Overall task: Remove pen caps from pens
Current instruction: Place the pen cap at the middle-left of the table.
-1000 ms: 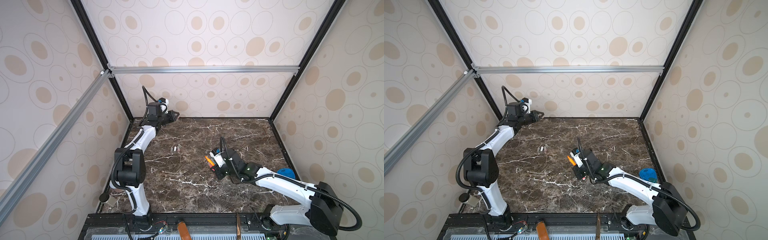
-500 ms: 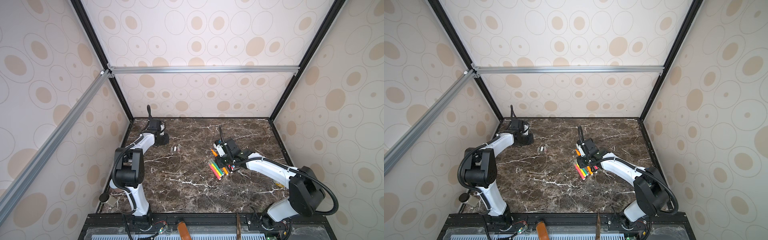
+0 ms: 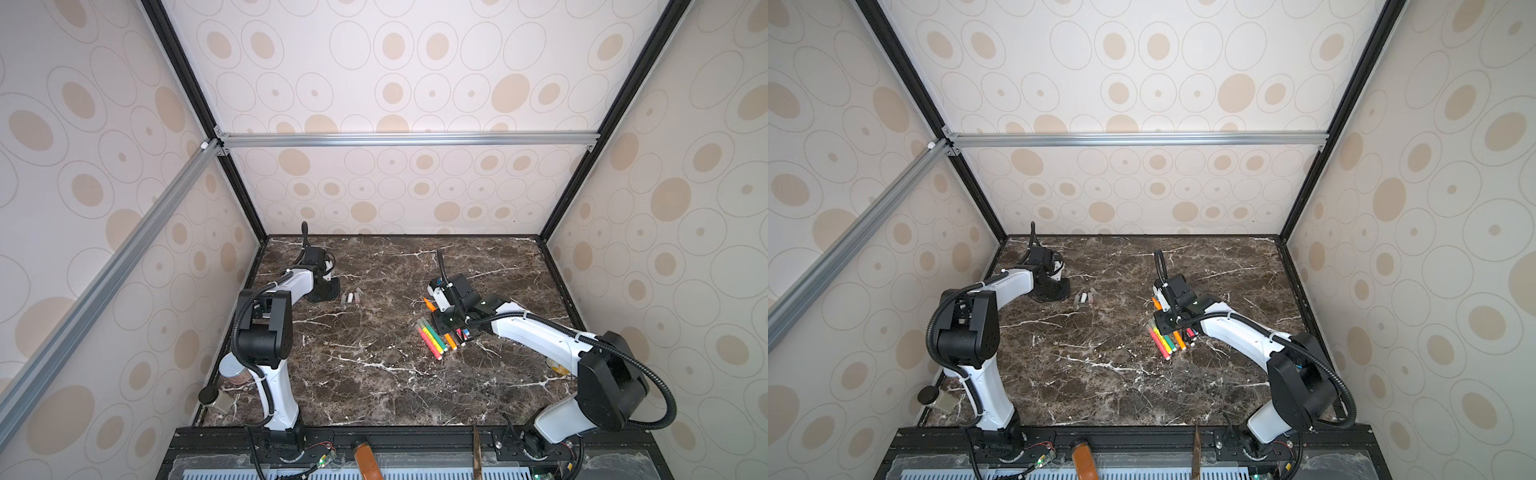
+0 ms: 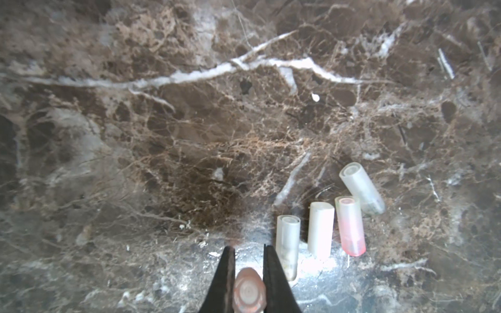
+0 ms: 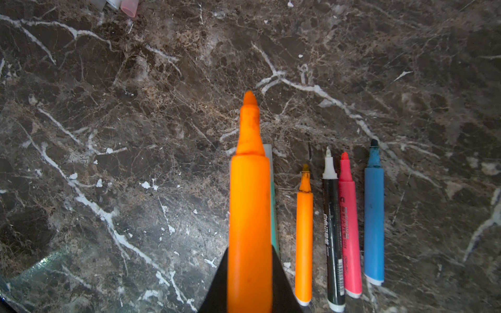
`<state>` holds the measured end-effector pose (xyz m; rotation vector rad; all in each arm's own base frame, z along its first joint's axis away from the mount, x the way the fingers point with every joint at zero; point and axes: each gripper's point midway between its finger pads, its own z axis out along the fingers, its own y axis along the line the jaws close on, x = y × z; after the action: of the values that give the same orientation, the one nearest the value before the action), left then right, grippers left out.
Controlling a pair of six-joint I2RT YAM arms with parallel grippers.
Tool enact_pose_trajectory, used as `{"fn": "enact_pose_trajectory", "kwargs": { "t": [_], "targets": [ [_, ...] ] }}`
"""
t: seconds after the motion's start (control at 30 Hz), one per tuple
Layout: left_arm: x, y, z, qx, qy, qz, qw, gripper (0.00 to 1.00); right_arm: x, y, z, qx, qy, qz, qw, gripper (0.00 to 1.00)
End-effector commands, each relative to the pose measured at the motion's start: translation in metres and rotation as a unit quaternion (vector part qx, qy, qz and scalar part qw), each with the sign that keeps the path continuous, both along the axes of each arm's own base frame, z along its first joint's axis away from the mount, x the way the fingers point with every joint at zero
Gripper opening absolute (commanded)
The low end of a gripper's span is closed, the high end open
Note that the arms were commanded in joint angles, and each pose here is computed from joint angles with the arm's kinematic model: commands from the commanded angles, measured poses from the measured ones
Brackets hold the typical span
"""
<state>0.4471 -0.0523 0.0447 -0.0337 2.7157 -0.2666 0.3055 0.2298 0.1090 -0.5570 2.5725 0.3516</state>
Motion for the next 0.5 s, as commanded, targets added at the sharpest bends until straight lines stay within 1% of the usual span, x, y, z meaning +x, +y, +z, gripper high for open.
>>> {"fn": "enact_pose_trajectory", "kwargs": {
  "t": [0.0,0.17,0.47],
  "targets": [
    [-0.005,-0.005,-0.003,-0.01,0.01,-0.022,1.0,0.0,0.002,-0.003,0.005,-0.006,-0.002,-0.005,1.0,0.0],
    [-0.009,-0.009,-0.007,-0.017,0.016,-0.029,0.999,0.03,-0.002,-0.003,0.002,-0.002,0.004,-0.006,1.0,0.0],
    [-0.012,-0.007,-0.016,-0.007,0.027,-0.025,0.999,0.07,-0.005,-0.006,-0.001,-0.002,0.005,-0.006,1.0,0.0]
  ]
}}
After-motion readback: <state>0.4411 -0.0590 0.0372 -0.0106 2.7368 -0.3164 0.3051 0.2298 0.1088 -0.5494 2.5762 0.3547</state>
